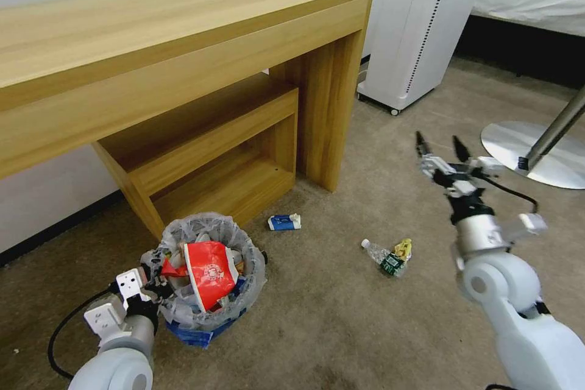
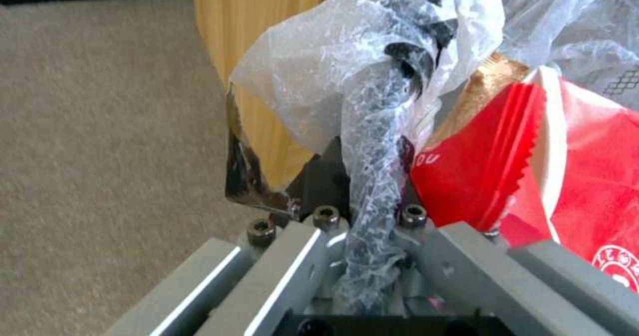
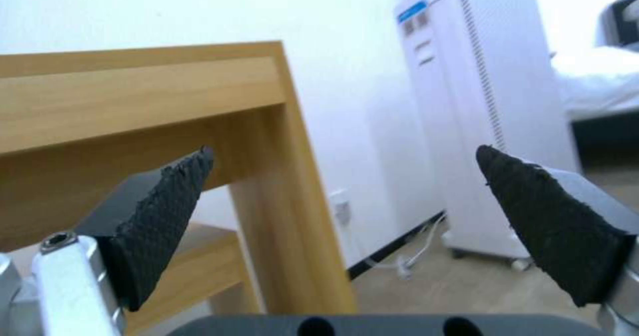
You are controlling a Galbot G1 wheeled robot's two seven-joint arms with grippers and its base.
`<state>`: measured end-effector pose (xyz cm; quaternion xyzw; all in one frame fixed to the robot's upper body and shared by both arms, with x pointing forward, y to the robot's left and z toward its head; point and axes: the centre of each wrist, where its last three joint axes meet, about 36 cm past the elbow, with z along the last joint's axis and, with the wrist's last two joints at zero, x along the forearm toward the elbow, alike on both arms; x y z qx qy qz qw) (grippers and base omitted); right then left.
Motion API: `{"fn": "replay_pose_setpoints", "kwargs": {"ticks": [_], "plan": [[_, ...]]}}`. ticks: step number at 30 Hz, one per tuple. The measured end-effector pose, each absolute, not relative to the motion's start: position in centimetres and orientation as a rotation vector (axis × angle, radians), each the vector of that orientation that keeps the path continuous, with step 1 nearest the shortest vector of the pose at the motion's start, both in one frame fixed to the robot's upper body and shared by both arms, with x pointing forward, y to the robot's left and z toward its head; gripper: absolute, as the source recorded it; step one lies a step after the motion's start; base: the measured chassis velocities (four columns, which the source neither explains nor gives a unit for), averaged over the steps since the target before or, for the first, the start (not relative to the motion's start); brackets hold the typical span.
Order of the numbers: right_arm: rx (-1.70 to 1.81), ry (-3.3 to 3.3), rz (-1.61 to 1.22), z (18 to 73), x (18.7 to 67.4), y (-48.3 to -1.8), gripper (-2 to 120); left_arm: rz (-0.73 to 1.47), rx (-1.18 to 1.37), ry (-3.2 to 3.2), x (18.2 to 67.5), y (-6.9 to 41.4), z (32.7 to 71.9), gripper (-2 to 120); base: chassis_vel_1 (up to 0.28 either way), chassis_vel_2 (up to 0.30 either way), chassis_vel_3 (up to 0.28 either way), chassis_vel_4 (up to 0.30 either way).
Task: Pick up the trash bin and place the garbage on the floor into it.
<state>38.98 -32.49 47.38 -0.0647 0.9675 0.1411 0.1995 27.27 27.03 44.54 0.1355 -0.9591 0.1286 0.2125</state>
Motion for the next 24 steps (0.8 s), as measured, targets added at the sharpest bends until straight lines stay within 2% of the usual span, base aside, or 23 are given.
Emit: {"fn": "replay_pose_setpoints", "kwargs": {"ticks": [8, 24], "plan": [[-0.051, 2.750, 0.333, 44.2, 37.9, -32.4, 100, 0.338, 0.375, -2.678, 27.1, 27.1, 44.6, 0, 0.000, 0.000, 0.000, 0.000], [-0.009, 2.796, 0.280, 42.5, 37.4, -32.0, 100, 0.321, 0.390, -2.669, 26.4, 27.4, 44.2, 0, -0.002, -0.001, -0.003, -0.001]]}}
